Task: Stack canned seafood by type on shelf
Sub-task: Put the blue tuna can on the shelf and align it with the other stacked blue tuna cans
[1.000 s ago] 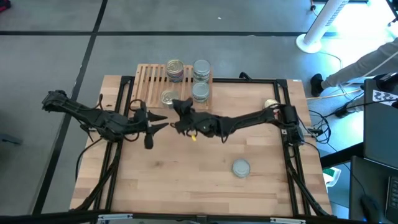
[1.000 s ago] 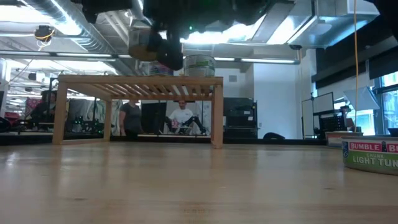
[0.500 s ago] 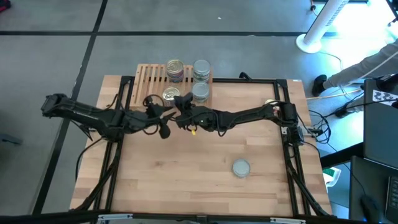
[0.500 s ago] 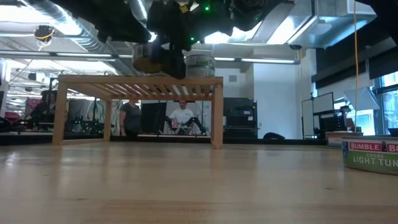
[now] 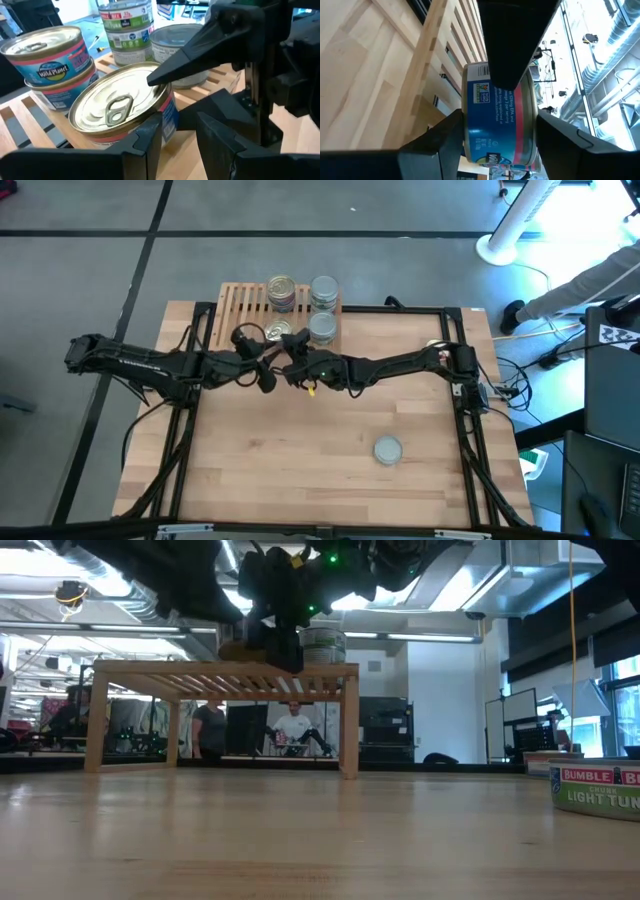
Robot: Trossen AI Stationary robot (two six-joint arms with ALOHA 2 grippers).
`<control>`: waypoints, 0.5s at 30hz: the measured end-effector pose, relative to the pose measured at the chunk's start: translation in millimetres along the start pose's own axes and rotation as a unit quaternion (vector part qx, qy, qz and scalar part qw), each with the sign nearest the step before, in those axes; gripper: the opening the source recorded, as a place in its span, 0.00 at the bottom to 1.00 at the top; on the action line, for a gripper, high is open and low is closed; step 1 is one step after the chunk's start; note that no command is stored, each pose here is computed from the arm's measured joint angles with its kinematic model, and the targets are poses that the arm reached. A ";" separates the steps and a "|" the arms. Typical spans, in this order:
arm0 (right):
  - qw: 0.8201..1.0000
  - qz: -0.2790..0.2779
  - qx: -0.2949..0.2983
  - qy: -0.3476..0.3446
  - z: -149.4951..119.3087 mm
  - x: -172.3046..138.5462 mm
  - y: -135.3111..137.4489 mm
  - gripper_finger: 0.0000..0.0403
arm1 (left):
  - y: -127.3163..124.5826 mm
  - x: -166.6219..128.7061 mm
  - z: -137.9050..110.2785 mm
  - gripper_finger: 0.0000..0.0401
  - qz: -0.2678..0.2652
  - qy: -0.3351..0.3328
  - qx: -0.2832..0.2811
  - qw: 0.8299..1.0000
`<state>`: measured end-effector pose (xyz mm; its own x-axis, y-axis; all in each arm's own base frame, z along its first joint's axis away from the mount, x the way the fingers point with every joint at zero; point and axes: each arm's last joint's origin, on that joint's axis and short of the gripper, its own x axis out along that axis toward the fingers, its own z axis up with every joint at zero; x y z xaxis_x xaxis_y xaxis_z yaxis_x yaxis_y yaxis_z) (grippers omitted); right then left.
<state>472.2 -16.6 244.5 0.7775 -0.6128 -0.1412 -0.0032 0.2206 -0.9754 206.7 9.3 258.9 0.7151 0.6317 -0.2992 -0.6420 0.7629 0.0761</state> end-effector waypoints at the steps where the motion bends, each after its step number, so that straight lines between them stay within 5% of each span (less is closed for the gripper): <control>1: 1.000 0.001 -0.001 0.000 0.2 -0.2 0.3 0.53 | 0.2 0.1 -0.5 0.29 0.000 0.002 0.000 1.000; 15: 1.000 0.003 -0.003 0.002 -0.2 -0.1 0.9 0.54 | 3.4 2.6 -0.6 0.29 0.008 0.006 -0.003 1.000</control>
<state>472.0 -16.5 243.6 0.7752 -0.6140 -0.1484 -0.0123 0.2203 -0.9754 206.2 13.5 257.9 0.7011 0.6428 -0.3086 -0.6557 0.7513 0.0752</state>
